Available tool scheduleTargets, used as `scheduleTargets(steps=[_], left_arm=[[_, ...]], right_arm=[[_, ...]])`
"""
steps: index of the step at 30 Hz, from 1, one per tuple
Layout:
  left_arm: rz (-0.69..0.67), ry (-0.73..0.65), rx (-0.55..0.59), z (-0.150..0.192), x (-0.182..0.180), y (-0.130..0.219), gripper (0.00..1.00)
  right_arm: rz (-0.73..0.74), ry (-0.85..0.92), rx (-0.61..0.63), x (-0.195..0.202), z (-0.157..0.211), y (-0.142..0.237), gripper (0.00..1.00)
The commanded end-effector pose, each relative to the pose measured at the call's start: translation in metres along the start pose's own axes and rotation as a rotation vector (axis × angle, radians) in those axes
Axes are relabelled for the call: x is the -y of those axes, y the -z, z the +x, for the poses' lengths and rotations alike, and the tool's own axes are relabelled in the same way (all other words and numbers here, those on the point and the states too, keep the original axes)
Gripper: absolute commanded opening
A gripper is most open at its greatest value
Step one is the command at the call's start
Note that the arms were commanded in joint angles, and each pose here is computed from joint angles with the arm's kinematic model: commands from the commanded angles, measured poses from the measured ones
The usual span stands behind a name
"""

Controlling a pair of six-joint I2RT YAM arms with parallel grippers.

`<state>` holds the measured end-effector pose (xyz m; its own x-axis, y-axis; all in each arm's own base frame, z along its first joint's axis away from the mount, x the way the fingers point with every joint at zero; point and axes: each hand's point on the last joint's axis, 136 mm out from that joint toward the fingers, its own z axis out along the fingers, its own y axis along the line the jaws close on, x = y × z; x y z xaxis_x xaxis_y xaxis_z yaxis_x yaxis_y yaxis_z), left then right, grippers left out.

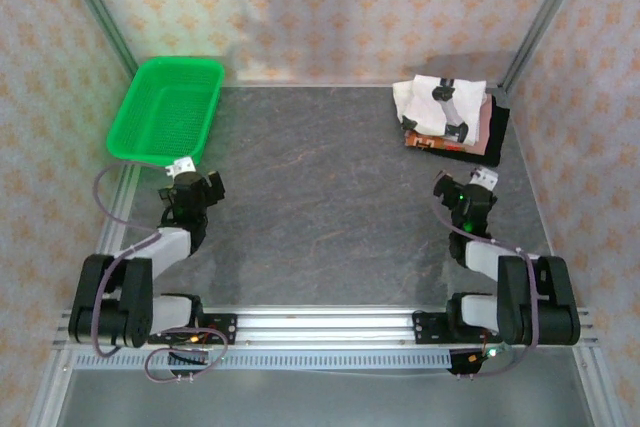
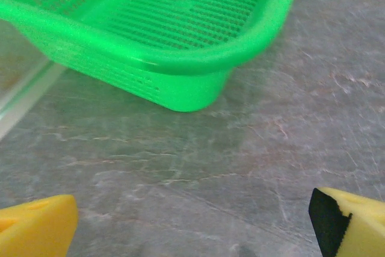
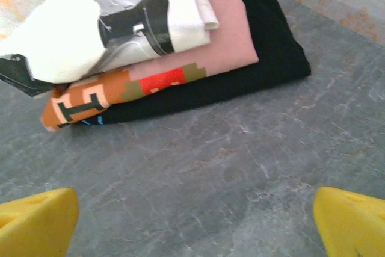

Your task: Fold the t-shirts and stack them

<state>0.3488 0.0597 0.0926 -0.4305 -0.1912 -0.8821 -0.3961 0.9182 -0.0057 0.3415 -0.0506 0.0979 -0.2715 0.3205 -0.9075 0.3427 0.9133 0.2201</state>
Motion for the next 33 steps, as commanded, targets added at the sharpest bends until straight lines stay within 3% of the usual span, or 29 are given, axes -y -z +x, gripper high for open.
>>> scheduleTargets(steps=[1, 4, 11, 13, 33], left_arm=[[0.072, 0.003, 0.155, -0.033, 0.014, -0.004, 0.99], [0.166, -0.055, 0.111, -0.023, 0.035, -0.017, 1.0], [0.178, -0.08, 0.1, -0.015, 0.041, -0.024, 1.0], [0.169, -0.088, 0.097, -0.015, 0.041, -0.024, 1.0], [0.155, -0.111, 0.094, -0.014, 0.044, -0.024, 1.0]], right_arm=[[0.007, 0.011, 0.148, -0.002, -0.032, -0.001, 0.99], [0.029, 0.007, 0.152, 0.001, -0.026, -0.012, 0.99], [0.041, 0.116, 0.011, -0.017, -0.006, -0.042, 0.99], [0.028, 0.11, 0.058, -0.018, -0.009, -0.041, 0.99], [-0.025, 0.139, 0.019, -0.028, -0.005, -0.043, 0.99]])
